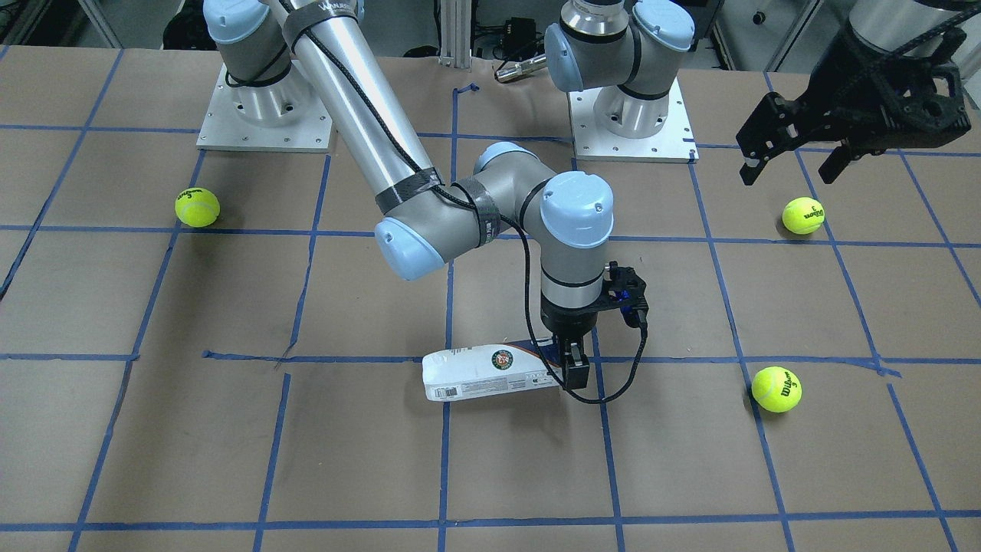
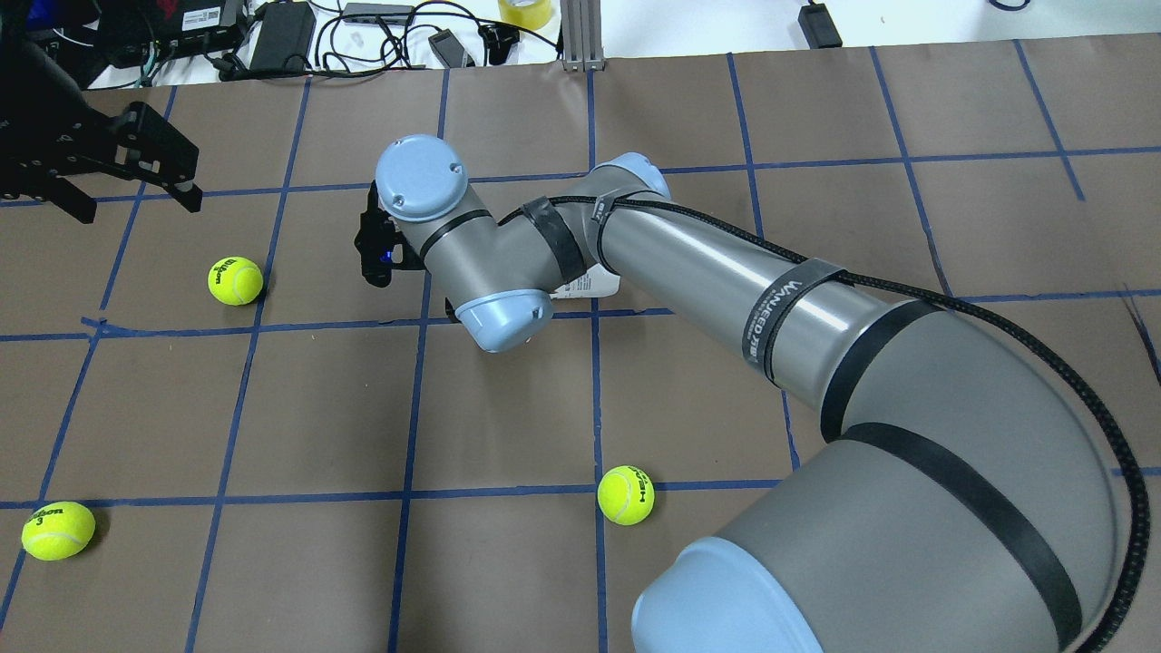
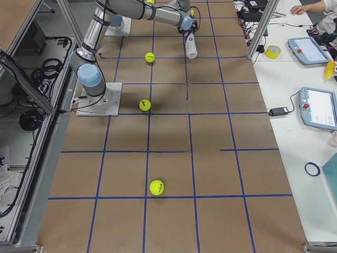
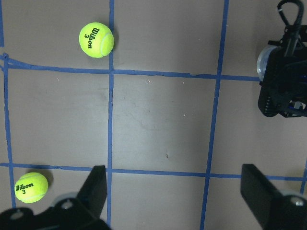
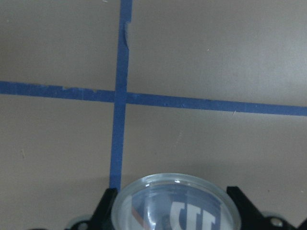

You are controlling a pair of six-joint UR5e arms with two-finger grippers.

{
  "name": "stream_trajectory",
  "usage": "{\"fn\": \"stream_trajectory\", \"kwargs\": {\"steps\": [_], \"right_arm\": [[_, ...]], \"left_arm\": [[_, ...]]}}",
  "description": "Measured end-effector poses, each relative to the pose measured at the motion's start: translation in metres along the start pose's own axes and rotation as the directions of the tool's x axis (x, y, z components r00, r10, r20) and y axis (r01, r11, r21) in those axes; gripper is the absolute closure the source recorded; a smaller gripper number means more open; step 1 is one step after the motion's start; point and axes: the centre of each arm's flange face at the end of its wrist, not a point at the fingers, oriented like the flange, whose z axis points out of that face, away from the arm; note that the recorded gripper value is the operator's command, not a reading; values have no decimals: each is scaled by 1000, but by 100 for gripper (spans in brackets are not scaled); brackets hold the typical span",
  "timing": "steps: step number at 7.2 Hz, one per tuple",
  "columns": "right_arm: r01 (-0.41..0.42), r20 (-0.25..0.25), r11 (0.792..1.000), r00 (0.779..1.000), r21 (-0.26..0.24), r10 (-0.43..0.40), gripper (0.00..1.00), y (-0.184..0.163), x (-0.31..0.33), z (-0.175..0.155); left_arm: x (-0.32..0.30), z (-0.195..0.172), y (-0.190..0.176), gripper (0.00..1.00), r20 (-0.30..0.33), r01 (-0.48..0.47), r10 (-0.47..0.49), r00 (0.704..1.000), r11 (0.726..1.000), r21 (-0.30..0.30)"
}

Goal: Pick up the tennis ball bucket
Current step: 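Carry the can toward the left arm and lay it on its side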

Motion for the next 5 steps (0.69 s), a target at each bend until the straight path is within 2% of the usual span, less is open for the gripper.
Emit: {"fn": "stream_trajectory", "kwargs": {"steps": [2,4,5], "right_arm": [[25,-2,1000,1000,0,-25,0,1,0,3],[-60,-8,998,998,-5,60,1,10,7,-4],[-111,-16,994,994,-4,111,0,26,21,-21]], "left_arm": [[1,2,-1,0,-4,-1,1,1000,1000,-3],[1,4,-2,0,-8,-1,1,1000,1000,-6],[0,7,-5,0,-11,-1,1,1000,1000,-11]]}}
